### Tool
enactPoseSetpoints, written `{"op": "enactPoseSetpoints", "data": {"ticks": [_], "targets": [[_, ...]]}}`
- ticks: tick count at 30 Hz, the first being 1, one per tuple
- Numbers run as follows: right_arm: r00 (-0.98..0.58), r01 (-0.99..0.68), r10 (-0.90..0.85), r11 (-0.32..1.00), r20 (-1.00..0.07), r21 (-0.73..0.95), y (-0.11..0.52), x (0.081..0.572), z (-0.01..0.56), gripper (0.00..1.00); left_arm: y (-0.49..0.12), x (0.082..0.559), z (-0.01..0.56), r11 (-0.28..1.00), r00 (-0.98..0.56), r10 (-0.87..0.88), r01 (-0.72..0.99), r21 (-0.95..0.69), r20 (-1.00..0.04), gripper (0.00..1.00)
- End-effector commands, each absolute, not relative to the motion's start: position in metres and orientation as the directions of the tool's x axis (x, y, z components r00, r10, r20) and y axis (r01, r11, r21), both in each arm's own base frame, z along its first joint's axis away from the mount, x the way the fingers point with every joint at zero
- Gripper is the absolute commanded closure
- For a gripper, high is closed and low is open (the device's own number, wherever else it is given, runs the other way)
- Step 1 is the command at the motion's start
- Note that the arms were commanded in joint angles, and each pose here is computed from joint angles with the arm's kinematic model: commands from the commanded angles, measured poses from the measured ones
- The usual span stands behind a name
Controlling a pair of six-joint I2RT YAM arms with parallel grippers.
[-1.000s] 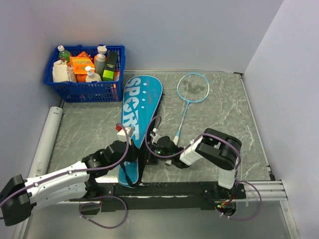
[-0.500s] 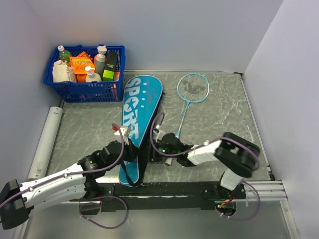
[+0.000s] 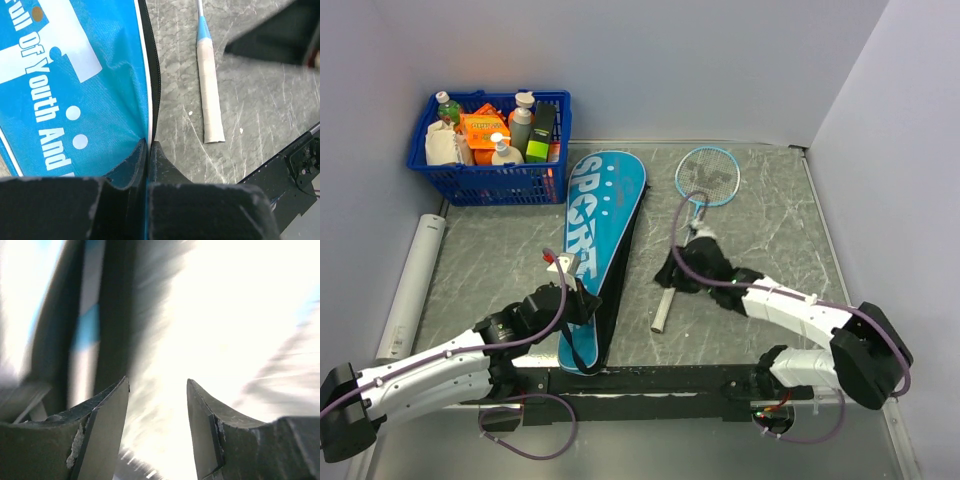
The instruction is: Pack up the badminton gear
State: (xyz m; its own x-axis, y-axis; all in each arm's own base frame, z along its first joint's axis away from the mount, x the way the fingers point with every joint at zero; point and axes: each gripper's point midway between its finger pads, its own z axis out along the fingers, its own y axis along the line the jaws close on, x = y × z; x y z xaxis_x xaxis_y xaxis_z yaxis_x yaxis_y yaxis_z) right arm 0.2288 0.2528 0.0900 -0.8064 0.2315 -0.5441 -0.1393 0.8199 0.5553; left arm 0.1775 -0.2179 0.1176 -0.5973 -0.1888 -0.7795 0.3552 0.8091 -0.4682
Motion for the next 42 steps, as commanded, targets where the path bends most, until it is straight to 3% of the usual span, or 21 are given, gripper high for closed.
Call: {"op": "enactPoseSetpoints", "data": {"ticks": [1, 9, 17, 38, 41, 42], "targets": [[-0.771, 0.02, 0.266, 0.918, -0.578, 0.395, 0.192, 0.266, 0.089, 0.43, -0.226, 0.184, 0.138, 0.782, -0.562, -0.236, 0.374, -0.498, -0.793, 0.99], [-0.709, 0.175, 0.324, 0.941, -0.627, 0.289, 0.164, 0.349, 0.116, 0.44, -0.228, 0.186, 0.142, 0.778, -0.55, -0.236, 0.387, -0.495, -0.801, 0.99], [-0.721, 0.293, 0.333, 0.941, -0.607, 0.169, 0.146, 0.397, 0.105, 0.43, -0.232, 0.183, 0.141, 0.767, -0.559, -0.222, 0.407, -0.497, -0.799, 0.99], [-0.817, 0.346, 0.366, 0.929, -0.446, 0.128, 0.151, 0.424, 0.035, 0.46, -0.238, 0.178, 0.136, 0.729, -0.557, -0.224, 0.449, -0.517, -0.8, 0.99], [-0.828, 0.345, 0.36, 0.932, -0.43, 0.114, 0.152, 0.423, 0.028, 0.54, -0.237, 0.178, 0.134, 0.729, -0.556, -0.229, 0.446, -0.519, -0.799, 0.99], [-0.833, 0.342, 0.358, 0.933, -0.423, 0.116, 0.153, 0.423, 0.026, 0.62, -0.236, 0.178, 0.134, 0.729, -0.556, -0.231, 0.445, -0.521, -0.799, 0.99]]}}
